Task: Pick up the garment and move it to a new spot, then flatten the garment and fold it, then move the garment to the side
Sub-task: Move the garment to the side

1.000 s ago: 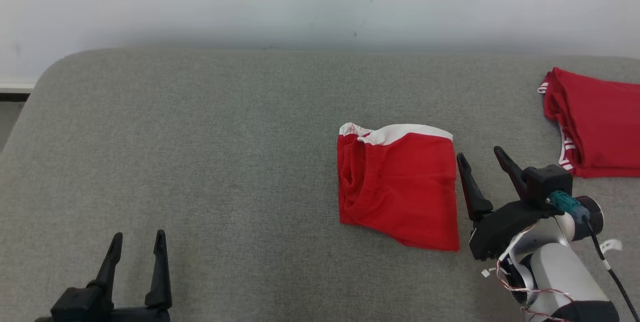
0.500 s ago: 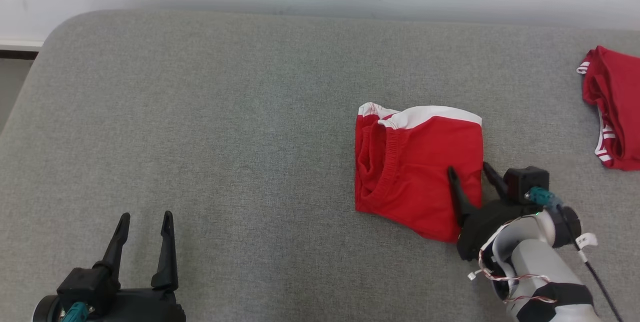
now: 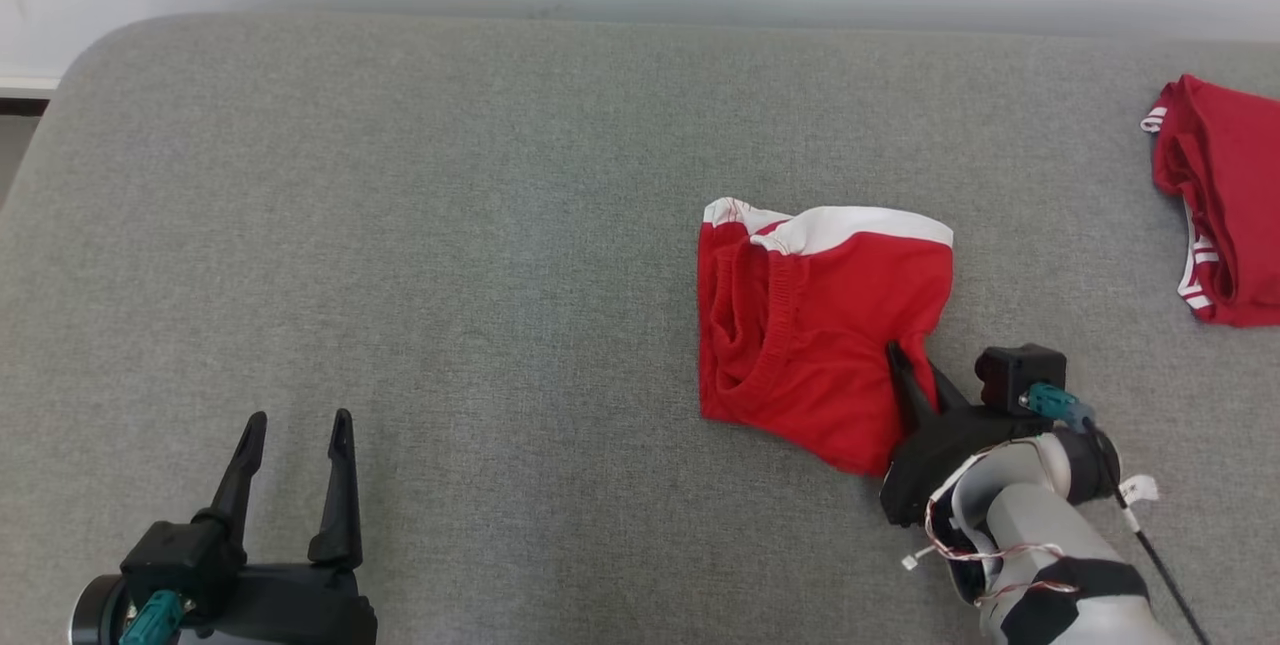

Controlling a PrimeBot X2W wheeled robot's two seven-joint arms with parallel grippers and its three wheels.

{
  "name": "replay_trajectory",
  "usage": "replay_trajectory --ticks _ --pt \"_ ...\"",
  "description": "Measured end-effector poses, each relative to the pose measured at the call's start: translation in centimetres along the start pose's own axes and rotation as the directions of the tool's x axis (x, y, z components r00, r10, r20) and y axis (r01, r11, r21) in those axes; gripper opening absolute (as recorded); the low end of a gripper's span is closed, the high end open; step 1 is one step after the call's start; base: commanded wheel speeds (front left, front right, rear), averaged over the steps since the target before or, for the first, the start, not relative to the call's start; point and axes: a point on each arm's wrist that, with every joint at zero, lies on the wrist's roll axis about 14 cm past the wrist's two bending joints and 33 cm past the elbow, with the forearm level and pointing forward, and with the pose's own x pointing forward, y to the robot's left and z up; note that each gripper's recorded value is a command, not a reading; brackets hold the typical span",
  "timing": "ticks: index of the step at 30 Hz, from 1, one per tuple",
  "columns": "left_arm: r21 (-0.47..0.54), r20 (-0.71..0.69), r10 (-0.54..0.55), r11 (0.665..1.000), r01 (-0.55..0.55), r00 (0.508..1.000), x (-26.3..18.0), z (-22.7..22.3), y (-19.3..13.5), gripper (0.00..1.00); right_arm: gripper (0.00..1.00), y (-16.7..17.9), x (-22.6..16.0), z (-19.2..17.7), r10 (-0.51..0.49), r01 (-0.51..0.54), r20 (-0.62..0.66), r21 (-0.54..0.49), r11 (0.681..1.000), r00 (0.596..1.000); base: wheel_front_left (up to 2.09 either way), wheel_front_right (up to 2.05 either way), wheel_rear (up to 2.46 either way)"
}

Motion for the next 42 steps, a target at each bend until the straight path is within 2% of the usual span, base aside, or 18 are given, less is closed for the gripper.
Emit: replay_trajectory --ticks 3,7,15,20,28,31,34,36,42 --pt "0.001 -0.002 -0.011 1.0 0.011 1.0 0.4 -0.1 -0.3 1.0 0.0 -0.8 0.4 0.8 0.011 -0.01 0.005 -0.075 0.997 1.0 0.0 0.0 0.0" --pt "0.004 -0.003 -0.036 0.999 0.036 0.999 1.1 -0.3 -1.0 1.0 0.0 -2.4 1.2 2.2 0.021 -0.023 -0.011 -0.209 0.978 1.0 0.0 0.0 0.0" --pt "0.001 0.011 -0.117 0.993 0.117 0.993 3.9 -0.5 -3.6 1.0 0.0 -6.5 3.2 7.1 0.017 -0.015 0.001 -0.419 0.908 1.0 0.0 0.0 0.0" --pt "0.001 0.022 -0.175 0.985 0.175 0.984 6.3 -1.1 -5.5 1.0 0.0 -11.0 3.6 9.8 -0.031 0.03 0.006 -0.509 0.86 0.999 0.0 0.0 0.0" --pt "0.01 0.01 -0.279 0.96 0.279 0.96 9.0 -3.4 -8.9 1.0 0.0 -19.4 1.1 13.7 -0.173 0.165 0.039 -0.558 0.813 0.984 0.0 0.0 0.0" --pt "0.006 0.009 -0.32 0.947 0.32 0.947 9.7 -4.2 -10.3 1.0 0.0 -23.2 -1.0 14.6 -0.263 0.236 0.035 -0.568 0.789 0.964 0.0 0.0 0.0" --pt "0.004 0.001 -0.359 0.933 0.359 0.933 10.2 -4.9 -11.6 1.0 0.0 -26.7 -3.3 15.5 -0.35 0.303 0.034 -0.587 0.751 0.936 0.0 0.0 0.0" --pt "0.003 -0.002 -0.37 0.929 0.37 0.929 10.4 -5.2 -12.0 1.0 0.0 -27.6 -3.8 15.6 -0.372 0.319 0.032 -0.587 0.744 0.928 0.0 0.0 0.0" --pt "-0.005 -0.015 -0.422 0.906 0.422 0.906 11.2 -6.3 -13.7 1.0 0.0 -31.6 -5.9 15.0 -0.482 0.366 -0.014 -0.631 0.684 0.876 0.0 0.0 0.0"
